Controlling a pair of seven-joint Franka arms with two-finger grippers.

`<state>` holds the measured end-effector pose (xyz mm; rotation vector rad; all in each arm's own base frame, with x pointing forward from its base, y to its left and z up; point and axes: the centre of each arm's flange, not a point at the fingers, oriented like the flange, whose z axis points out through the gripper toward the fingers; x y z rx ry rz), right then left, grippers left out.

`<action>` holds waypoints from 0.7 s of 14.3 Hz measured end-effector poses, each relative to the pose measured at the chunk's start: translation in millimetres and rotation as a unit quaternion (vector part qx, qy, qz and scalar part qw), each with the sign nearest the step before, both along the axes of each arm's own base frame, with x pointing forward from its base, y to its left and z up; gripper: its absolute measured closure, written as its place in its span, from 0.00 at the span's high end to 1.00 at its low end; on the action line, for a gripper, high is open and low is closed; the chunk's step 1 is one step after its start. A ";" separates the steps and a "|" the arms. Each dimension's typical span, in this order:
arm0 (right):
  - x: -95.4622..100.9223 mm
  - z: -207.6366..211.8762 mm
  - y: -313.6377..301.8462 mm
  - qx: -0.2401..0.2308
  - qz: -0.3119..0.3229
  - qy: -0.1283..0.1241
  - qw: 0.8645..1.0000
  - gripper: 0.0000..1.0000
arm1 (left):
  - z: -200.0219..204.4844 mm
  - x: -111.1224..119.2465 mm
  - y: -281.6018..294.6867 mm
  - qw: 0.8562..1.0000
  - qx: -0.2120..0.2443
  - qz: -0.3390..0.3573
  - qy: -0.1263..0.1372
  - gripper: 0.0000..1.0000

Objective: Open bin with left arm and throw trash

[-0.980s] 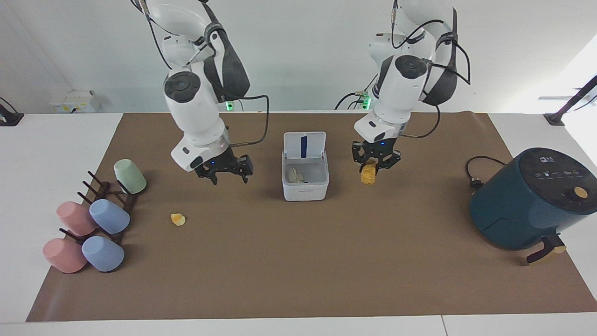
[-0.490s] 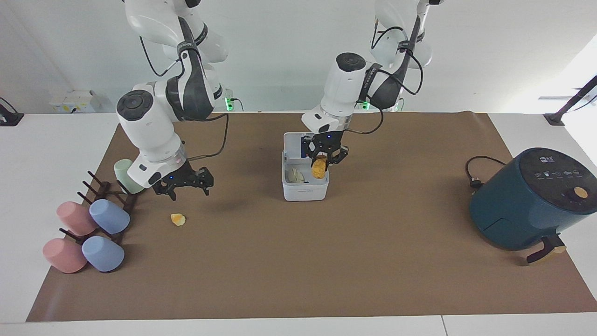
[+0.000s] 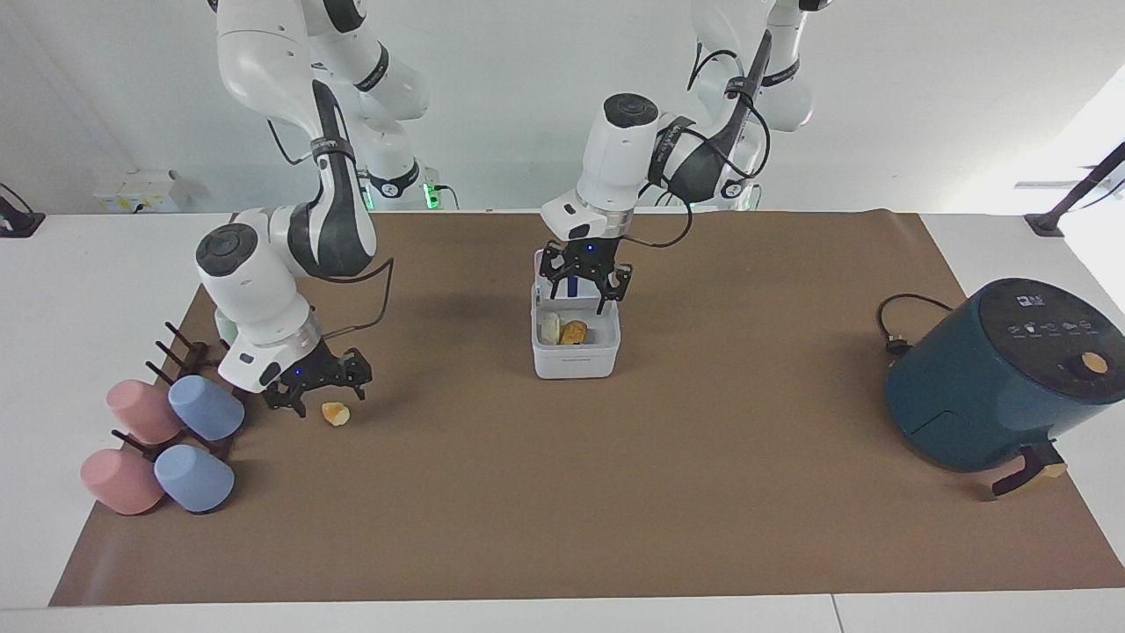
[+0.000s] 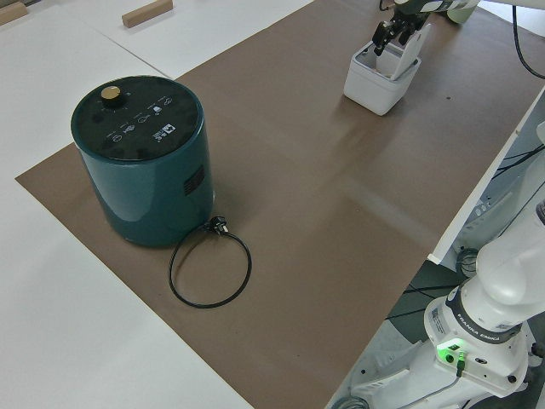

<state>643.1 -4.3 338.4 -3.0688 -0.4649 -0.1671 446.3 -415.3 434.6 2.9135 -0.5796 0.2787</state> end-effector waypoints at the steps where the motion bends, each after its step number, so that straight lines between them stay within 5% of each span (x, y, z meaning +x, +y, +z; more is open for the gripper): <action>1: -0.5 -13.0 -3.4 0.001 0.002 0.004 1.000 1.00 | 1.1 1.2 2.5 1.000 0.003 0.002 0.003 1.00; 4: -6.5 -37.5 -10.3 0.003 0.005 0.018 1.000 1.00 | 20.6 22.5 38.3 0.999 0.011 0.038 0.011 1.00; 10: -20.6 -59.0 -15.1 0.002 0.019 0.016 1.000 0.94 | 72.0 85.9 209.1 0.990 0.031 0.138 0.024 1.00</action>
